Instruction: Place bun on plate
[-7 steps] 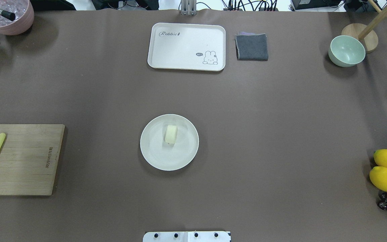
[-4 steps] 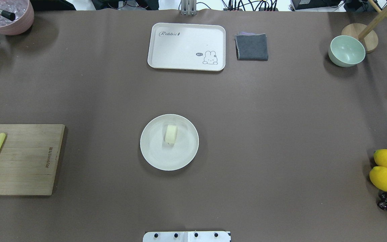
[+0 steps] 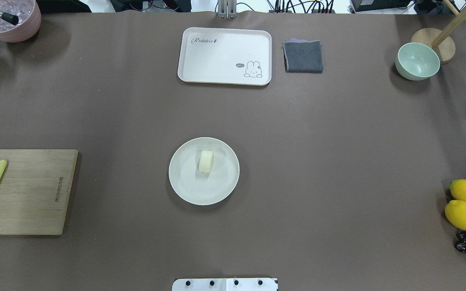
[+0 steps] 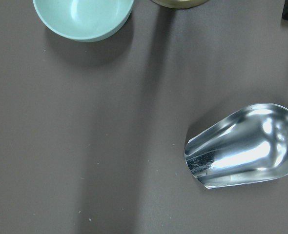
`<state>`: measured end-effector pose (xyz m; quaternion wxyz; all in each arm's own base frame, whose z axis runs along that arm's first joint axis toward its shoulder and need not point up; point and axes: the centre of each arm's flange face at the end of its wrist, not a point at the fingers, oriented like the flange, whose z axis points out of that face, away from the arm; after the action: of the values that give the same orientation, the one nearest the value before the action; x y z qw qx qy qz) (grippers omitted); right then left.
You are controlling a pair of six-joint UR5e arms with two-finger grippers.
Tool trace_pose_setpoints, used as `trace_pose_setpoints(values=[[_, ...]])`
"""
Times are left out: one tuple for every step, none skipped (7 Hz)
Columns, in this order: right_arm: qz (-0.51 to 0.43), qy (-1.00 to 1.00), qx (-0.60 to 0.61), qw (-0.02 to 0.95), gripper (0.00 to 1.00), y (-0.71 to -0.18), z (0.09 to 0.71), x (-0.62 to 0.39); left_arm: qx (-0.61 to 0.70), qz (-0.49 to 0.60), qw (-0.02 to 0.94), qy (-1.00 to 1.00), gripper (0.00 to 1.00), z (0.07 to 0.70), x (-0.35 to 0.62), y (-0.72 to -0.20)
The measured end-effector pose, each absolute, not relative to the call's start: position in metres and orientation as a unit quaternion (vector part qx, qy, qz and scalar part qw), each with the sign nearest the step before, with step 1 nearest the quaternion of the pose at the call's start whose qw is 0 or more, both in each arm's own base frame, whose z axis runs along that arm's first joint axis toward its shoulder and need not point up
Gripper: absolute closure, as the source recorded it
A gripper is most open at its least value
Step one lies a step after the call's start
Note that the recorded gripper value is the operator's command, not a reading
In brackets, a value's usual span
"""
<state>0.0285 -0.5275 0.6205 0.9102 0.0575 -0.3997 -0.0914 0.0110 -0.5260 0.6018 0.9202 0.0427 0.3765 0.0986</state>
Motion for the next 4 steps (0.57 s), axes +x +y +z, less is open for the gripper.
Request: trace_pose_setpoints(values=[[-0.092,-0.4,0.058,0.91,0.0,-0.5275,0.6198,0.0285,0.042,0.1,0.92,0.377,0.02,0.6035,0.0111,-0.5189],[-0.092,-0.4,0.059,0.91,0.0,-0.5275,0.6189,0.0285,0.043,0.101,0.919,0.378,0.02,0.6034,0.0107,-0.514],[-0.092,-0.4,0.059,0.91,0.0,-0.5275,0.6184,0.0285,0.042,0.101,0.919,0.378,0.02,0.6039,0.0106,-0.5116],[-0.092,-0.4,0.06,0.91,0.0,-0.5273,0.6181,0.0284,0.041,0.102,0.92,0.377,0.02,0.605,0.0115,-0.511]])
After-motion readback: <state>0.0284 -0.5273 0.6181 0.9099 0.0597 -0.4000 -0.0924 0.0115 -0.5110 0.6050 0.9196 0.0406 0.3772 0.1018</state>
